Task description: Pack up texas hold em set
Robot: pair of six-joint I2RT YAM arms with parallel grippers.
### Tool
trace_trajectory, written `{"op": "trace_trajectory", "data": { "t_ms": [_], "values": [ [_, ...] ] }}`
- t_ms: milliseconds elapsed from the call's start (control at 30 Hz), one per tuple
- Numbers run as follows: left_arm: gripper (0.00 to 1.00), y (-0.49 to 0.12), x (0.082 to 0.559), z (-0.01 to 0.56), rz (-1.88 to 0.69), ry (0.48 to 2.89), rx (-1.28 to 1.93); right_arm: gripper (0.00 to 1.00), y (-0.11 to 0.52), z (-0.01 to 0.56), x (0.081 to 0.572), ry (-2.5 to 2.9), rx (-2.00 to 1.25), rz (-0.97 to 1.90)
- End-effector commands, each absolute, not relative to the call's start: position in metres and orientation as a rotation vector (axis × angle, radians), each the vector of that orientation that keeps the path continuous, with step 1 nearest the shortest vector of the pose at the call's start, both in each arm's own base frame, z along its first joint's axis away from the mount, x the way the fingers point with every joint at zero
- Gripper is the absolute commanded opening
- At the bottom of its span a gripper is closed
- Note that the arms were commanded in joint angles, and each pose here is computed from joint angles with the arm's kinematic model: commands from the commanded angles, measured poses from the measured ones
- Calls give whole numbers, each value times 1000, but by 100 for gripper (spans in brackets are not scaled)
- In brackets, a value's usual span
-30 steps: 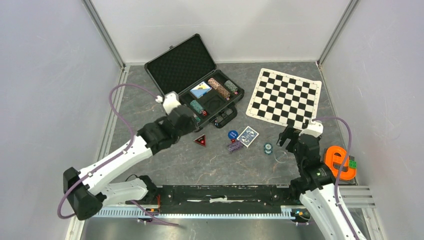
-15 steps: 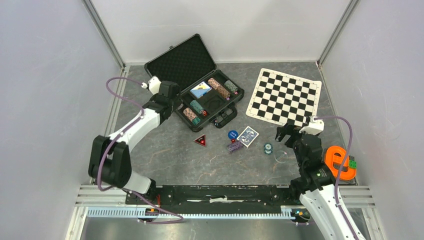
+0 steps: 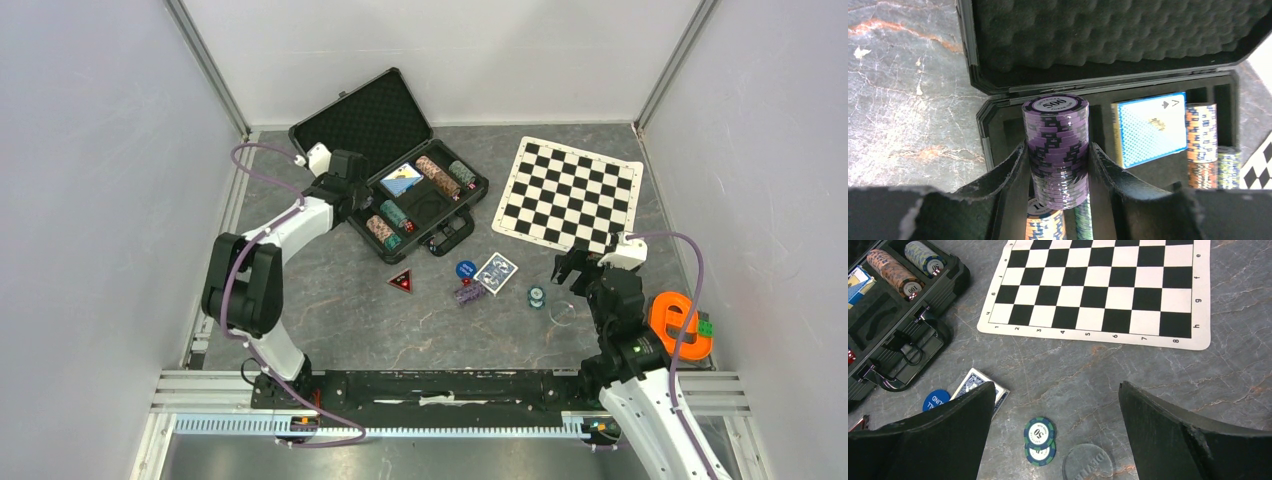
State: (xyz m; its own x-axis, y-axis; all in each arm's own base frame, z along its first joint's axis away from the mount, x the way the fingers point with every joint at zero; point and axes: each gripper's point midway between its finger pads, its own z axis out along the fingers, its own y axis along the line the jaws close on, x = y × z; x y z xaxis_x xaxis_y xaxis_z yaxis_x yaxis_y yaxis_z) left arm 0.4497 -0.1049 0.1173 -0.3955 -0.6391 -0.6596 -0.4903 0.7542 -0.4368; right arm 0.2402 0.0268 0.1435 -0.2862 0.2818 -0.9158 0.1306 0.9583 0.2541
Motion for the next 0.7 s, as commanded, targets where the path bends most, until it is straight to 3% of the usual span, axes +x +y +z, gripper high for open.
{"op": "trace_trajectory", "data": {
  "t_ms": [0,467,533,600,667],
  "values": [
    [11,-108,468,140,-265,1997,-864,99,23,151,242,1845,313,127],
    [25,-110,449,120,-229,2128,-909,99,15,133,242,1891,410,89],
    [33,-113,447,120,-255,2139,-917,99,15,131,241,1894,418,91],
    [48,-117,448,120,-277,2142,-913,99,15,130,241,1895,423,96],
    [49,-120,449,122,-292,2145,-903,98,16,129,241,1899,420,100]
  ]
}}
